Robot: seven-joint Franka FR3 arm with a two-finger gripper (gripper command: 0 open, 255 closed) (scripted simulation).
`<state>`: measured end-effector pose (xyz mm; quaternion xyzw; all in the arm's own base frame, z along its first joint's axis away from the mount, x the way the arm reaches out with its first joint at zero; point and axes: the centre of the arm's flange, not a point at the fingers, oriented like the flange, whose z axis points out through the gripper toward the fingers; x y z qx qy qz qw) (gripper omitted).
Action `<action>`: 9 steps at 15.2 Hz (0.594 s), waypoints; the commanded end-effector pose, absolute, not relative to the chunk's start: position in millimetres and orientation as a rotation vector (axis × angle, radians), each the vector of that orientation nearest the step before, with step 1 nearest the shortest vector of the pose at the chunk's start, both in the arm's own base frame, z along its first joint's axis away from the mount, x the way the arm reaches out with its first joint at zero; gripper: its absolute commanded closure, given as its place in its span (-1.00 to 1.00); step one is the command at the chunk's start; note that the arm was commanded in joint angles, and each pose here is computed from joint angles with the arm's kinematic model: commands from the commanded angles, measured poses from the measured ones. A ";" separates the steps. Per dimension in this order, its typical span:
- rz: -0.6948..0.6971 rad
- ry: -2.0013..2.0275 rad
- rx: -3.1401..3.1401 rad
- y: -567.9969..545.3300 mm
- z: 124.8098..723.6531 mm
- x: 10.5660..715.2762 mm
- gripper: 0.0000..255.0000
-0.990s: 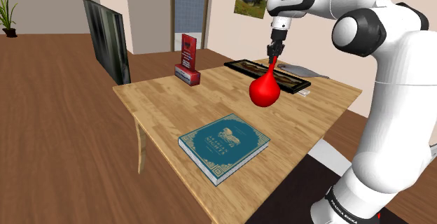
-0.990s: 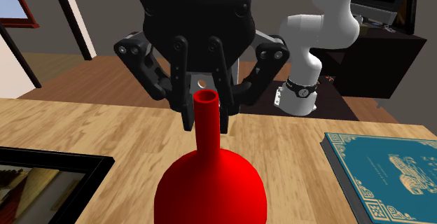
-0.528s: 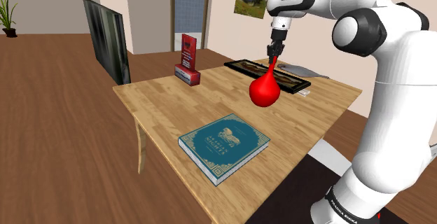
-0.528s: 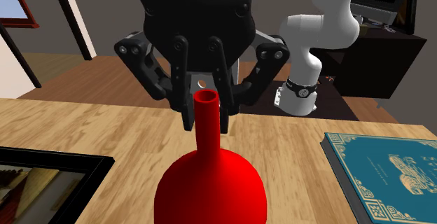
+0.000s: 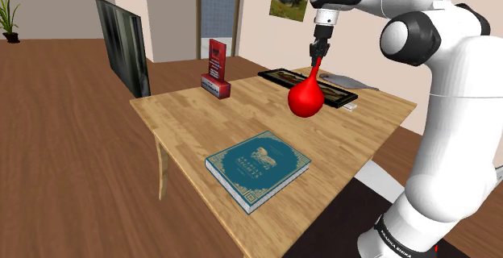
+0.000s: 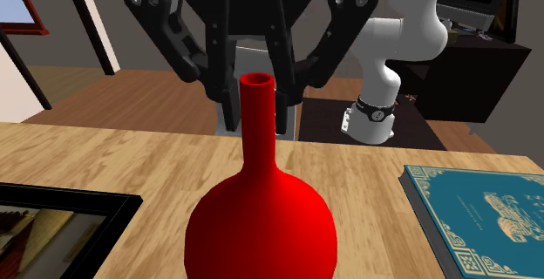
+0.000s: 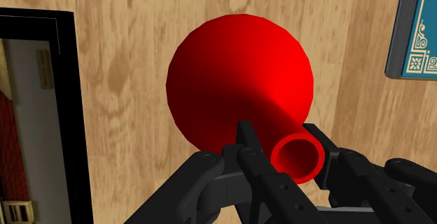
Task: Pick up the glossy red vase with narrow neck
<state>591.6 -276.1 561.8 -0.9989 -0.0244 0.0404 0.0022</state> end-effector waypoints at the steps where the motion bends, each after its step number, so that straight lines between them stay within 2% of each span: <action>1: 0.125 -0.077 -3.134 -276.5 573.8 591.4 1.00; 9: 0.125 -0.077 -3.134 -276.4 606.3 591.4 1.00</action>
